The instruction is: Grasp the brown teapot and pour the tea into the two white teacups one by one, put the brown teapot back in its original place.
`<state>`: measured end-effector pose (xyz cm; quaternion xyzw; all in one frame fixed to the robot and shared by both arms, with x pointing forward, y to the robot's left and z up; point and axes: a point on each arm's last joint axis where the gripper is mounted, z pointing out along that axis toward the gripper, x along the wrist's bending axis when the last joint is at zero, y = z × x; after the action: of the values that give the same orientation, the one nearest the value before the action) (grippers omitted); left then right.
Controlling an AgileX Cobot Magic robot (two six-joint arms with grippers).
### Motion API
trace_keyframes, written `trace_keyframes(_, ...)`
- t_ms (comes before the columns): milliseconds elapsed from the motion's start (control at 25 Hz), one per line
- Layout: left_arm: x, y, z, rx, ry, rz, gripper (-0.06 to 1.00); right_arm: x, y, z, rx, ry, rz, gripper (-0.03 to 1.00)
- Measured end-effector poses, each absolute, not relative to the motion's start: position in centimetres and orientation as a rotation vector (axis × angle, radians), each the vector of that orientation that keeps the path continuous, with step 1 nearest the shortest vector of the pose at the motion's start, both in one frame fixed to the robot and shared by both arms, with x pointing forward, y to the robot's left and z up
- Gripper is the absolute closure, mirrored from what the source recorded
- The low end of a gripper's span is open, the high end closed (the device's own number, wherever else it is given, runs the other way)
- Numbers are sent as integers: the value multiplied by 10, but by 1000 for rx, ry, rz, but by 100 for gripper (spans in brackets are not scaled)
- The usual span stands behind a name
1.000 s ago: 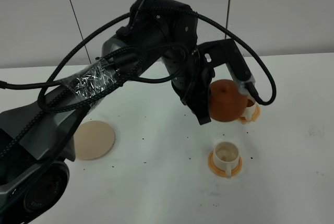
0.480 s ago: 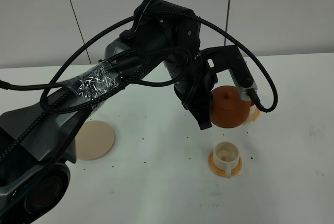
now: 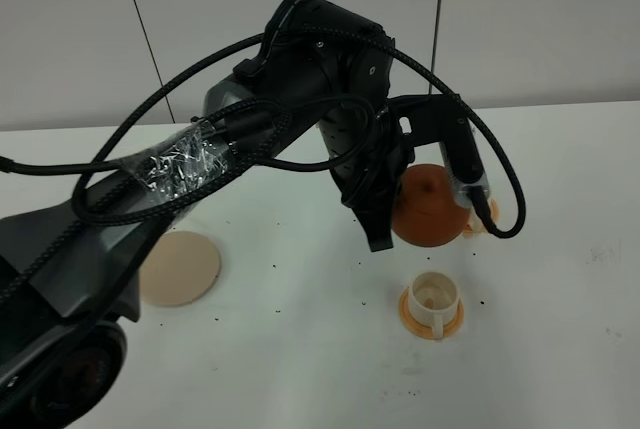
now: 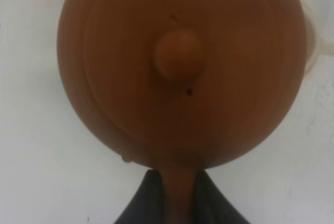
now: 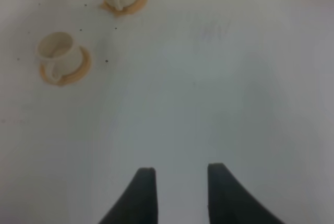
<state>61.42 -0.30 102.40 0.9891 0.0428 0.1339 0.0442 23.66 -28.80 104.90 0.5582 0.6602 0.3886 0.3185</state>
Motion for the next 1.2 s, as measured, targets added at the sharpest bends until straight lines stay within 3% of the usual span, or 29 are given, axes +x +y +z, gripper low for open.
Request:
trace_keyframes(520, 593, 40, 1022, 3211, 43, 423, 78, 237, -288, 1049, 1468, 1737, 1022, 73)
trace_keyframes(960, 591, 36, 1021, 3281, -84, 540, 78, 237, -288, 1049, 1468, 1737, 1022, 73)
trace_keyframes(1200, 587, 21, 998, 3317, -156, 487, 78, 237, -288, 1049, 1468, 1737, 1022, 73)
